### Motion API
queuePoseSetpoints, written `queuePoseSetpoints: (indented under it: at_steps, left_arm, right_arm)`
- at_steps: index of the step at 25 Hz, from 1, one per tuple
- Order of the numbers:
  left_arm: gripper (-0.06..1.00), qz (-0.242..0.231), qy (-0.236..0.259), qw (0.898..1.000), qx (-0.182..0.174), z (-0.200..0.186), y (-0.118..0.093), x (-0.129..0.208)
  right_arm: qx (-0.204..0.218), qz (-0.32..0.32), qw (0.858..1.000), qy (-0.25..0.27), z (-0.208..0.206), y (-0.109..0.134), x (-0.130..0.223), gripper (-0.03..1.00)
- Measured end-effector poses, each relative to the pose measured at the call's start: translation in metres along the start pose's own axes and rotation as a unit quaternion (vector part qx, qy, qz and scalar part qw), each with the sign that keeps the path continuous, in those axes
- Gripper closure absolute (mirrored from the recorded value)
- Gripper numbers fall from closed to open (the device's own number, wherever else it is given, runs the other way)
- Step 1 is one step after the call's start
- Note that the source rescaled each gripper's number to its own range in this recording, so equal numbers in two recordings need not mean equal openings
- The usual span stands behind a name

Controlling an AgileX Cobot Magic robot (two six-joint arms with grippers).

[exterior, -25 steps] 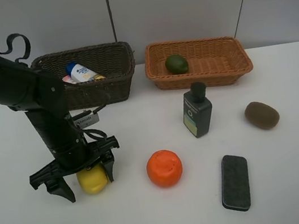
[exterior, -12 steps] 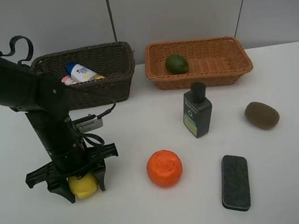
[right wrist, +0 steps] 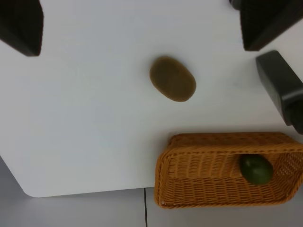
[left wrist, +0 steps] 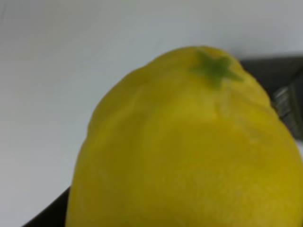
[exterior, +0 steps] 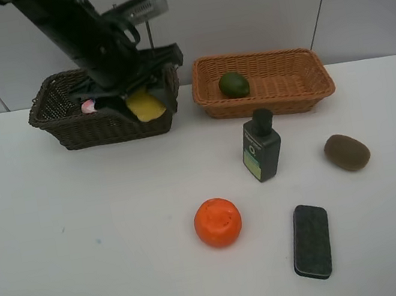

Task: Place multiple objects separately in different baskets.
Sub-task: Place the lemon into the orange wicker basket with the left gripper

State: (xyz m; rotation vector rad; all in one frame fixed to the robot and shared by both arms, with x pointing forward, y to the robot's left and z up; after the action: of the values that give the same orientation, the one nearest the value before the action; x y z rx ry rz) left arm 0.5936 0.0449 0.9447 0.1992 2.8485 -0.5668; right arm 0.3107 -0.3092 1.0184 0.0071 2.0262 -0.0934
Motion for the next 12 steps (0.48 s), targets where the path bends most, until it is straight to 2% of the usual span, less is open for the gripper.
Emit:
queuePoseSetpoints:
  at_steps: [2, 3, 5, 8, 11, 12]
  left_arm:
    - [0.38, 0.032, -0.049, 0.998, 0.023, -0.004, -0.018, -0.036]
    - [0.38, 0.032, -0.049, 0.998, 0.023, -0.004, -0.018, -0.036]
    - [0.38, 0.055, -0.081, 0.994, 0.037, 0.006, -0.030, -0.067]
    - [0.38, 0.083, -0.108, 0.990, 0.044, 0.038, -0.037, -0.101]
    - [0.38, 0.105, -0.115, 0.987, 0.042, 0.079, -0.035, -0.122]
    - [0.33, 0.113, -0.117, 0.986, 0.041, 0.091, -0.033, -0.127]
  right_arm:
    - [0.000, 0.000, 1.000, 0.000, 0.000, 0.000, 0.000, -0.01]
    - [0.000, 0.000, 1.000, 0.000, 0.000, 0.000, 0.000, -0.01]
    - [0.000, 0.000, 1.000, 0.000, 0.000, 0.000, 0.000, -0.01]
    - [0.000, 0.000, 1.000, 0.000, 0.000, 0.000, 0.000, -0.01]
    - [0.000, 0.000, 1.000, 0.000, 0.000, 0.000, 0.000, -0.01]
    - [0.000, 0.000, 1.000, 0.000, 0.000, 0.000, 0.000, -0.01]
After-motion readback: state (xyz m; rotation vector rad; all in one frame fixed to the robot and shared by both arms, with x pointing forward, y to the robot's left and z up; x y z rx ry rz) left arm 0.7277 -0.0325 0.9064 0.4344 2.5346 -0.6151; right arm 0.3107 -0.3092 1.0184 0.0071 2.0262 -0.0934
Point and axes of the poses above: a point on each arm's last joint axis where the gripper is mounted, z pointing out along that axis toward the gripper, y along the wrist's bending axis when the last joint is at zero, x = y × z, the point moved 9 cm from there along z, pointing out along that axis toward the gripper, and after that the axes turned 4 degrees about -z, right-handed, at the moved point
